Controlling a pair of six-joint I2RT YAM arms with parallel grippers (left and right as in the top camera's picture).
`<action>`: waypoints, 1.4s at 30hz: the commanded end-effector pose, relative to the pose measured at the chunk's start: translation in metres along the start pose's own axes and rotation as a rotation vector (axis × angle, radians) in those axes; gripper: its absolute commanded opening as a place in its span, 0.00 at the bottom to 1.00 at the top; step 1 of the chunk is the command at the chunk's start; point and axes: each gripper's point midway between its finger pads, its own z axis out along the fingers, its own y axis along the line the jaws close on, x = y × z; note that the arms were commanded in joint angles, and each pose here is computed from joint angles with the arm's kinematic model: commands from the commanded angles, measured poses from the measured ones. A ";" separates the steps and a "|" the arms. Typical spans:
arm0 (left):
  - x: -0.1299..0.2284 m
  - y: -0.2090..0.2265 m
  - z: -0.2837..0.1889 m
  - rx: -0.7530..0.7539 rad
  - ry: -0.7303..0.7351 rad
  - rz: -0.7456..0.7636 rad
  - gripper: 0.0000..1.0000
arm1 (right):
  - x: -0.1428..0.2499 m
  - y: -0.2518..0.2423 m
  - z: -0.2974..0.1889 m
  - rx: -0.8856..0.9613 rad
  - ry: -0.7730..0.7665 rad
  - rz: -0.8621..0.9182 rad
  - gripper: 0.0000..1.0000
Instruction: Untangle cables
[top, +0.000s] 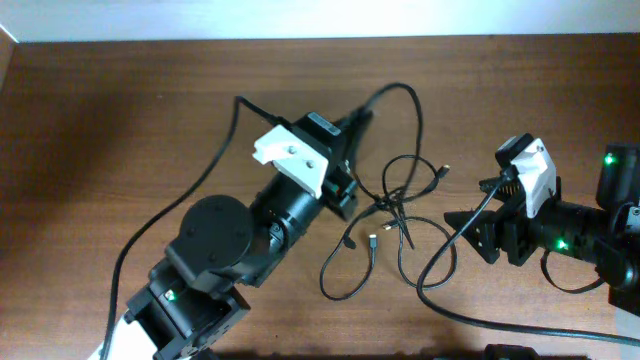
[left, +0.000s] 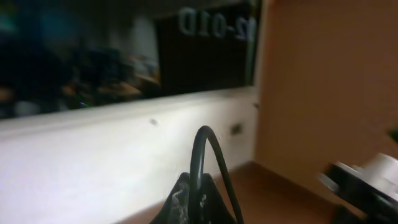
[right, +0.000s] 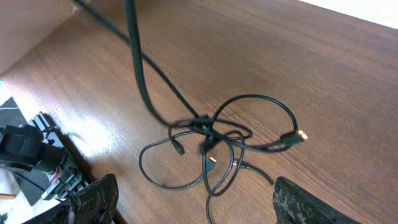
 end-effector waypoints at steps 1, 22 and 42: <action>-0.035 0.022 -0.014 -0.118 -0.107 0.135 0.00 | -0.006 0.004 -0.003 -0.016 -0.023 -0.026 0.78; -0.094 0.008 -0.030 -0.039 -0.354 0.113 0.00 | -0.011 -0.015 0.042 -0.242 0.010 0.005 0.83; -0.111 0.007 -0.024 -0.050 -0.465 0.079 0.00 | 0.014 0.019 0.119 -0.512 0.198 -0.163 0.84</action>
